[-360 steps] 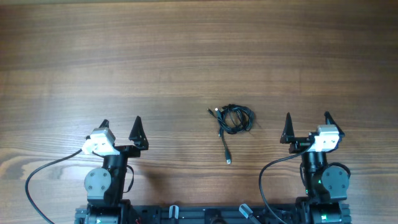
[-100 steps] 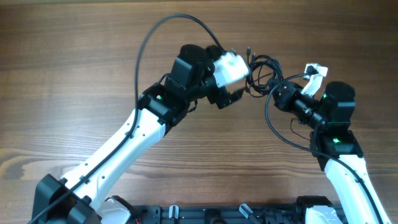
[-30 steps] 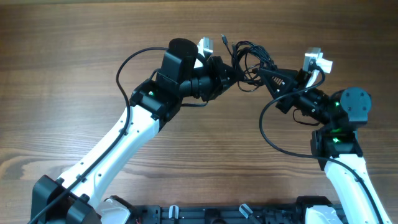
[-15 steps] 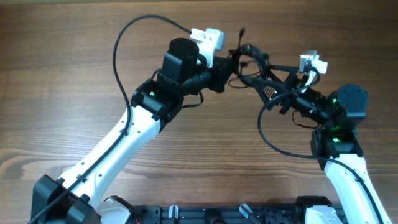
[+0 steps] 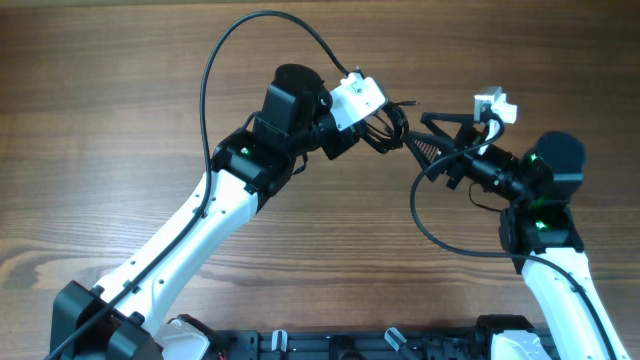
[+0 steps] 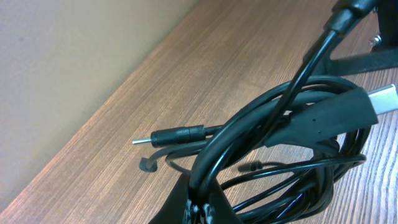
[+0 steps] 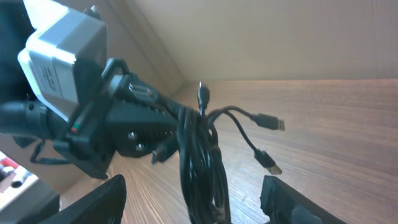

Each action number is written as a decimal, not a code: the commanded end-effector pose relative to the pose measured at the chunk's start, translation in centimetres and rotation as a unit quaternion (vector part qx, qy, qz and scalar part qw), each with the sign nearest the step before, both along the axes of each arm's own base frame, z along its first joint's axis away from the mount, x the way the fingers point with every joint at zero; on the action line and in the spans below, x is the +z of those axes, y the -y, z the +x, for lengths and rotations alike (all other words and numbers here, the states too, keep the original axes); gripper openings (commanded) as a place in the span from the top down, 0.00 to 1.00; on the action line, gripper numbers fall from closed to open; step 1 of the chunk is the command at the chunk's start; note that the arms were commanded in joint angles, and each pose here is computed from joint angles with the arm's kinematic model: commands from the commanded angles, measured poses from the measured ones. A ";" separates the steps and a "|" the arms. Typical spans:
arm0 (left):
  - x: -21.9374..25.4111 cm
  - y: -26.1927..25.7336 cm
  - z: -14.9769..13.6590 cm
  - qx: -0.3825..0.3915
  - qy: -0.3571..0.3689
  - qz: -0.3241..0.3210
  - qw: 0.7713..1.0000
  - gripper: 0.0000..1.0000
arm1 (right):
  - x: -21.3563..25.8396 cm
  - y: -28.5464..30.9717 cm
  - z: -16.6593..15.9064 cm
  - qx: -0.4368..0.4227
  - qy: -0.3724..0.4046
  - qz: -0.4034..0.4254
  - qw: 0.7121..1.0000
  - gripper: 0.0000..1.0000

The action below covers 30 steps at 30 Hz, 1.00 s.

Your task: Untangle cables

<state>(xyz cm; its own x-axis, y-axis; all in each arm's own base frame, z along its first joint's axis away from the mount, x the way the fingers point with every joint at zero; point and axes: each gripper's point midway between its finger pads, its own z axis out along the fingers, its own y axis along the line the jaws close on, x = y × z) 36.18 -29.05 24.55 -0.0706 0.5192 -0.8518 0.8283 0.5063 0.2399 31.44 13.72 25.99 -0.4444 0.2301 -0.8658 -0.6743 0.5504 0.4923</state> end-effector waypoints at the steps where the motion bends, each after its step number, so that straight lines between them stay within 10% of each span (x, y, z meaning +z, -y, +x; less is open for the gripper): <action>1: 1.1 -0.2 0.3 0.000 0.022 -0.001 1.000 0.96 | -0.1 0.0 0.0 0.006 0.031 -0.032 0.999 0.35; 16: 1.7 2.0 -2.6 -0.146 0.095 0.024 0.984 0.96 | -1.9 3.0 2.8 -0.127 -0.064 -0.007 0.990 0.38; 30: 3.8 3.0 -2.8 -0.177 0.146 -0.001 0.973 0.96 | 0.2 -1.5 -2.4 0.092 0.084 -0.048 0.991 0.42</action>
